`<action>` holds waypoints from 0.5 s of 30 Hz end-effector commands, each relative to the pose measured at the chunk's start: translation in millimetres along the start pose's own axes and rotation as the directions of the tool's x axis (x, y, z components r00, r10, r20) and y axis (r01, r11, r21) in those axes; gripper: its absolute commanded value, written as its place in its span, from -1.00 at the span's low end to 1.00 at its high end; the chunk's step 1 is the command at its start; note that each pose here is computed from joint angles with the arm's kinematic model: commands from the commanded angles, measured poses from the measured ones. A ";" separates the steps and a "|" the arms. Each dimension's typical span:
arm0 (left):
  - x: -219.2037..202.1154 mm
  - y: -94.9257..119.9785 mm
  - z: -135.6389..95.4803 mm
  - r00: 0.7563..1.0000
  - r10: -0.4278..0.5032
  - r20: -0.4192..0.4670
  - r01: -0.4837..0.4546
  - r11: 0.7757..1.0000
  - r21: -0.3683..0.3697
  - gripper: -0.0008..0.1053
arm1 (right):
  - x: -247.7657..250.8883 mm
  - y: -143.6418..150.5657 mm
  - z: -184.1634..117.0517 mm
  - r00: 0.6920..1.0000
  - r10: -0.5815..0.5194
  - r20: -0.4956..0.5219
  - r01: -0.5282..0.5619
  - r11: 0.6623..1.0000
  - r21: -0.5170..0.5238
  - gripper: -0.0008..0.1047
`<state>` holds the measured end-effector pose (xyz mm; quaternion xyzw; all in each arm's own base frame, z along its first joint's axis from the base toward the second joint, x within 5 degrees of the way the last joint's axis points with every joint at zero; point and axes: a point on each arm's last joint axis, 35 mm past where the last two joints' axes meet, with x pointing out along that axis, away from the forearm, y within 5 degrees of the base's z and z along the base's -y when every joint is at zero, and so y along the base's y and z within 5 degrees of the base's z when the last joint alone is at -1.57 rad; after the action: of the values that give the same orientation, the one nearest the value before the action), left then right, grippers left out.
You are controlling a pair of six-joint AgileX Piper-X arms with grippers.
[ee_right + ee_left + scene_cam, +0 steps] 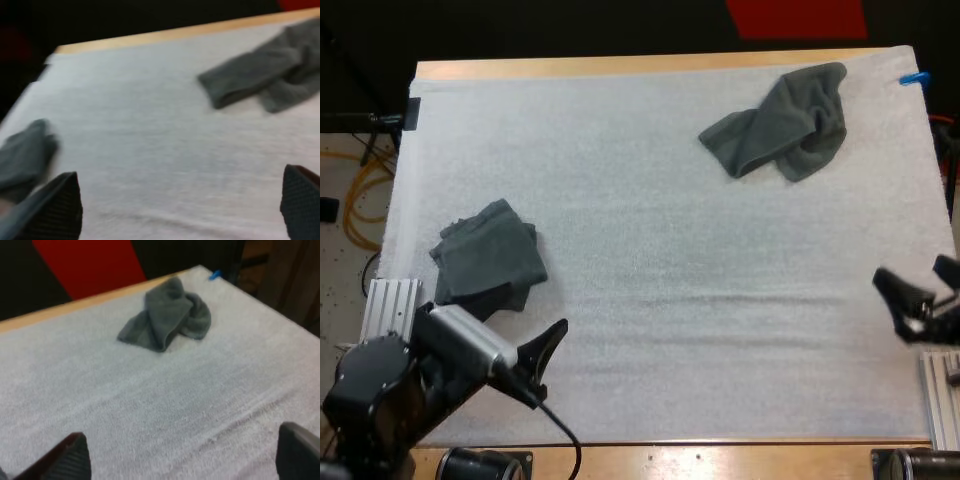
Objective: Pick towel from pile fold and stack
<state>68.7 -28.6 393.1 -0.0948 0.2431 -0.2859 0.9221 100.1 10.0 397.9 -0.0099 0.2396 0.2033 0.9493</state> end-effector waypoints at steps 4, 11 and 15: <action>8.5 2.1 8.0 1.000 -0.016 0.004 0.016 1.000 -0.001 0.40 | 42.6 -27.4 15.5 0.990 -0.133 -0.053 0.139 0.981 0.133 0.49; 23.8 7.8 18.3 1.000 -0.017 0.012 0.017 1.000 0.004 0.40 | 143.4 -73.7 21.2 0.986 -0.120 -0.119 0.148 0.955 0.258 0.49; 31.2 11.1 19.4 1.000 -0.014 -0.012 0.014 1.000 -0.012 0.40 | 205.5 -93.5 12.3 0.988 -0.102 -0.119 0.137 0.933 0.334 0.49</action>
<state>106.5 -36.1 390.9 -0.0975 0.2563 -0.2861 0.9181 303.5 3.0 301.2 0.1278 0.3353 0.0951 0.9286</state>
